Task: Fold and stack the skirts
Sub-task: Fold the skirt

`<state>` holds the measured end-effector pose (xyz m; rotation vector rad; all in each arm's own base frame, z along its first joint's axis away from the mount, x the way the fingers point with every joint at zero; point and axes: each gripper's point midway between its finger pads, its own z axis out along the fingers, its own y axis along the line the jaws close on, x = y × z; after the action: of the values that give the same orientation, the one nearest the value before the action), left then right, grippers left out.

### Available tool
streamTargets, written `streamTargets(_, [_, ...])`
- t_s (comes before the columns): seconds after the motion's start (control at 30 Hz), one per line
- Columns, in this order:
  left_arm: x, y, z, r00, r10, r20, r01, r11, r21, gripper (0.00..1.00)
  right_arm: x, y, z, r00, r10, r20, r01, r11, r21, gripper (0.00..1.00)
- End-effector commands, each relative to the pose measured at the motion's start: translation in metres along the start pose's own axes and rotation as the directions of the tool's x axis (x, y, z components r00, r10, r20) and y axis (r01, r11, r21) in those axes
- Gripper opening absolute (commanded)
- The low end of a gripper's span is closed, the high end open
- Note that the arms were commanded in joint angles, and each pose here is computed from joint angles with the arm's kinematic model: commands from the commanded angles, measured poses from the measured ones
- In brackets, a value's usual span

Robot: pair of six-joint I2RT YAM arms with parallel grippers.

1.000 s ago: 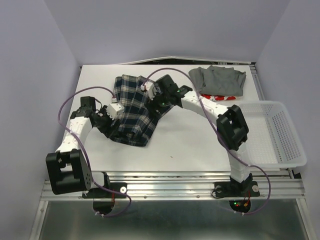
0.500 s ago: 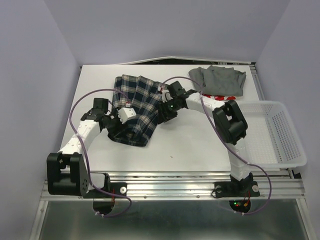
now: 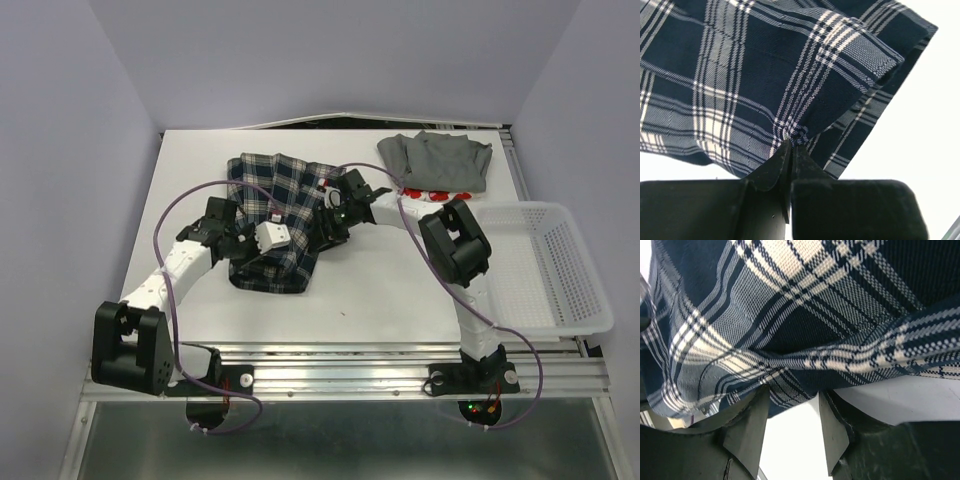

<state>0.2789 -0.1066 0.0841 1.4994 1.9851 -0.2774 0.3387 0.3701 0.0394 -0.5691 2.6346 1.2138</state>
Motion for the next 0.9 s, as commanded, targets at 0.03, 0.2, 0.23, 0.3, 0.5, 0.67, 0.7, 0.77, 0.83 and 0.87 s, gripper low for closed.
streamTargets(0.03, [-0.024,-0.024,0.005,0.996,0.04,0.08,-0.047,0.995,0.084,0.0,0.009,-0.011,0.011,0.999,0.035,-0.008,-0.035,0.999,0.014,0.5])
streamTargets(0.2, [-0.009,-0.046,0.043,0.999,0.044,0.017,-0.046,0.985,0.167,0.0,0.014,-0.012,0.013,0.998,0.057,-0.013,-0.057,0.998,0.007,0.5])
streamTargets(0.23, [-0.006,-0.048,0.048,0.999,0.044,0.01,-0.045,0.983,0.179,0.0,0.015,-0.012,0.012,0.998,0.058,-0.014,-0.058,0.998,0.008,0.5])
streamTargets(0.3, [0.002,-0.054,0.059,0.999,0.048,-0.024,-0.042,0.976,0.212,0.0,0.019,-0.013,0.011,0.999,0.047,-0.021,-0.046,0.999,0.012,0.5])
streamTargets(0.5, [0.024,-0.07,0.069,0.992,0.092,-0.088,-0.064,0.957,0.284,0.0,0.002,-0.018,-0.047,0.999,0.017,0.042,-0.02,0.998,0.056,0.47])
streamTargets(0.67, [0.029,-0.07,0.069,0.989,0.118,-0.095,-0.088,0.957,0.275,0.02,-0.048,0.007,-0.104,0.98,-0.029,0.198,0.017,0.998,0.062,0.48])
streamTargets(0.7, [0.028,-0.07,0.069,0.988,0.121,-0.092,-0.092,0.958,0.271,0.03,-0.062,0.02,-0.111,0.972,-0.029,0.231,0.021,0.999,0.037,0.48])
streamTargets(0.77, [0.027,-0.067,0.07,0.988,0.122,-0.097,-0.093,0.961,0.261,0.11,-0.074,0.036,-0.114,0.967,0.009,0.253,-0.003,1.0,-0.025,0.48])
streamTargets(0.83, [0.025,-0.065,0.07,0.988,0.126,-0.093,-0.1,0.963,0.25,0.16,-0.083,0.053,-0.11,0.965,0.06,0.257,-0.035,0.995,-0.099,0.48])
streamTargets(0.87, [0.024,-0.063,0.069,0.987,0.128,-0.092,-0.102,0.964,0.245,0.16,-0.086,0.056,-0.109,0.962,0.075,0.261,-0.046,0.992,-0.116,0.48])
